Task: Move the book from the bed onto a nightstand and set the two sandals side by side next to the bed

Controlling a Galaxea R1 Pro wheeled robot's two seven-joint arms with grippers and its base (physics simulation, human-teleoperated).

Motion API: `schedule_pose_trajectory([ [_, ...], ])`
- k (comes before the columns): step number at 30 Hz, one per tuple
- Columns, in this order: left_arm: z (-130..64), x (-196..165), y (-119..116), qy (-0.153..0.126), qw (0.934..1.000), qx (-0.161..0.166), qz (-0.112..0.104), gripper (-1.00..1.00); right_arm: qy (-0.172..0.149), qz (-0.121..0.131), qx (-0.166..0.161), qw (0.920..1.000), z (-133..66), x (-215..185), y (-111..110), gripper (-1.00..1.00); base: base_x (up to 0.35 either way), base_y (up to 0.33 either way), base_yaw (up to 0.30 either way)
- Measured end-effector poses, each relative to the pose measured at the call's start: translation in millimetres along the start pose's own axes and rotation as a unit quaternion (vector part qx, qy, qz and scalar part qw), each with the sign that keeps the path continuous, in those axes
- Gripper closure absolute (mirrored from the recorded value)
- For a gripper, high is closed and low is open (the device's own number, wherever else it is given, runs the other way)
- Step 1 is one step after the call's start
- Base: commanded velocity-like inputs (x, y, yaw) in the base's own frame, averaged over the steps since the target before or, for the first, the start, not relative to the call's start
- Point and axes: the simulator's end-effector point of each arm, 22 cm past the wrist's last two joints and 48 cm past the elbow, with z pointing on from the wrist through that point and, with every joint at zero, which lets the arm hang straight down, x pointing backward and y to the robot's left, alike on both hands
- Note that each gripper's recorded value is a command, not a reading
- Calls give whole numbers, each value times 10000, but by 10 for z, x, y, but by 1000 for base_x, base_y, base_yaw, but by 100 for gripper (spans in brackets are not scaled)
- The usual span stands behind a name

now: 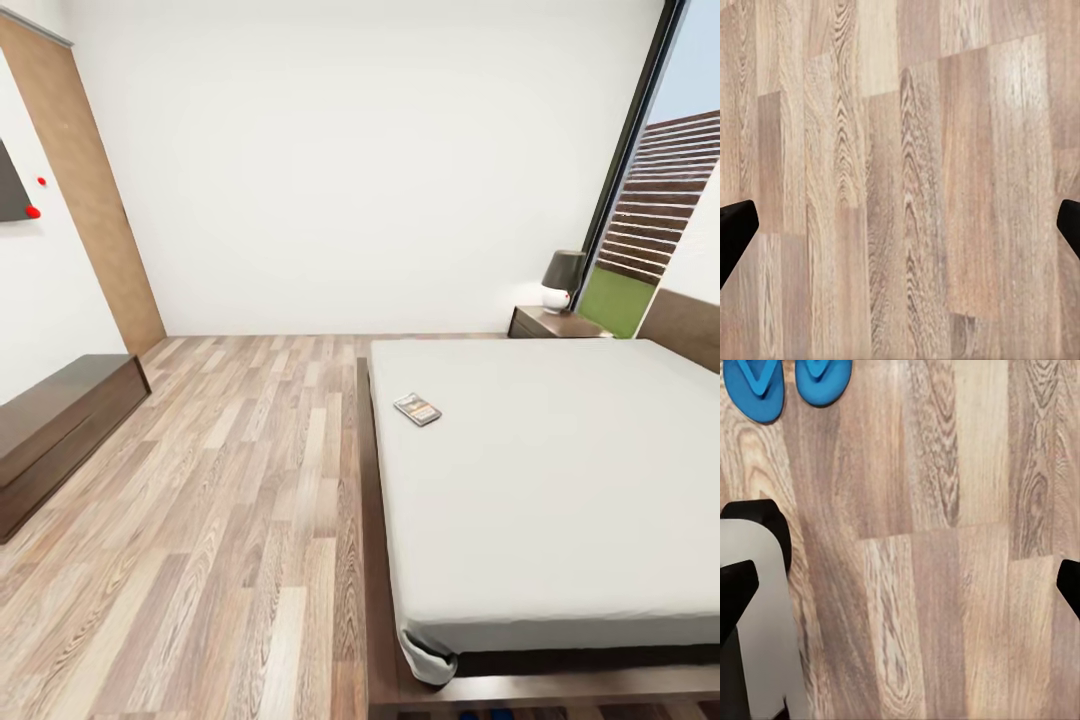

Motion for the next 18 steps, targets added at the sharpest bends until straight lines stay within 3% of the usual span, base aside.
schedule_pose_trajectory([
  [13, -165, -91, 65, -7, 10000, 42, -3, -100, 1, -2, -5, 10000, -202, -42, -27, -100, 0, 0, 0],
  [18, -239, -129, -8, -8, 9999, 115, -31, -100, 2, -1, -7, 10000, -277, -56, -36, -100, 0, 0, 0],
])
